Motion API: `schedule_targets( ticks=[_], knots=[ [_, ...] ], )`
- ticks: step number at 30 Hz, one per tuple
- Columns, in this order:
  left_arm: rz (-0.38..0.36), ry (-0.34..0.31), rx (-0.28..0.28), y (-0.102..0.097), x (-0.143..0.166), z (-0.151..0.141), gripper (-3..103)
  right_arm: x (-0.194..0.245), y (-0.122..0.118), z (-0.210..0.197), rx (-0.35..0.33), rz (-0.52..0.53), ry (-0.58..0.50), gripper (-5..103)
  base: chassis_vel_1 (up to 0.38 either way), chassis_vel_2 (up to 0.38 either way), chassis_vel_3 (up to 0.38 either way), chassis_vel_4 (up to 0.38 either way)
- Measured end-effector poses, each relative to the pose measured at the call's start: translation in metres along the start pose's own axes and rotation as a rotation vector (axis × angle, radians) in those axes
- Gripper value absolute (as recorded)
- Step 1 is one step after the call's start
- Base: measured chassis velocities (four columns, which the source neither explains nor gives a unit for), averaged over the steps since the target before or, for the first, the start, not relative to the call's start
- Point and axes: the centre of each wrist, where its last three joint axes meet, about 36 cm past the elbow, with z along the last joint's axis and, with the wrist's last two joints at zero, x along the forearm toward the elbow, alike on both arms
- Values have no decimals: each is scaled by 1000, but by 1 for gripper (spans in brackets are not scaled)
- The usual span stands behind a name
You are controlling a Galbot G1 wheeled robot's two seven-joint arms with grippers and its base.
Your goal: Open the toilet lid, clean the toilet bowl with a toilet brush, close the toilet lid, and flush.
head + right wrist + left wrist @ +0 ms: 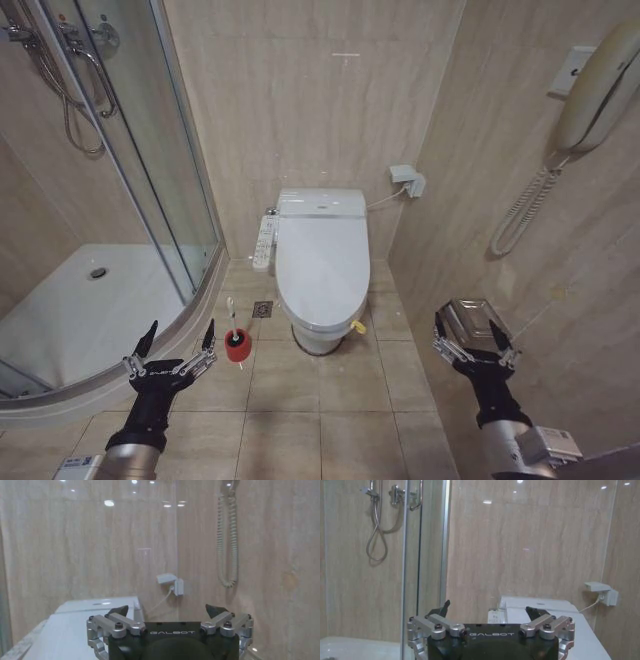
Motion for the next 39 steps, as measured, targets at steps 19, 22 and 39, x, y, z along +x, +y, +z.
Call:
schedule_targets(
  ticks=[19,22,39],
  knots=[
    [0,0,0,0,0,0,100,-4,4,6,-20,-31,-11,100,-76,67,75,-66],
    [0,0,0,0,0,0,100,-2,5,8,-25,-36,-4,100,-162,168,164,-161],
    [0,0,0,0,0,0,100,3,10,17,-40,-51,11,100,-148,146,147,-155]
  ],
)
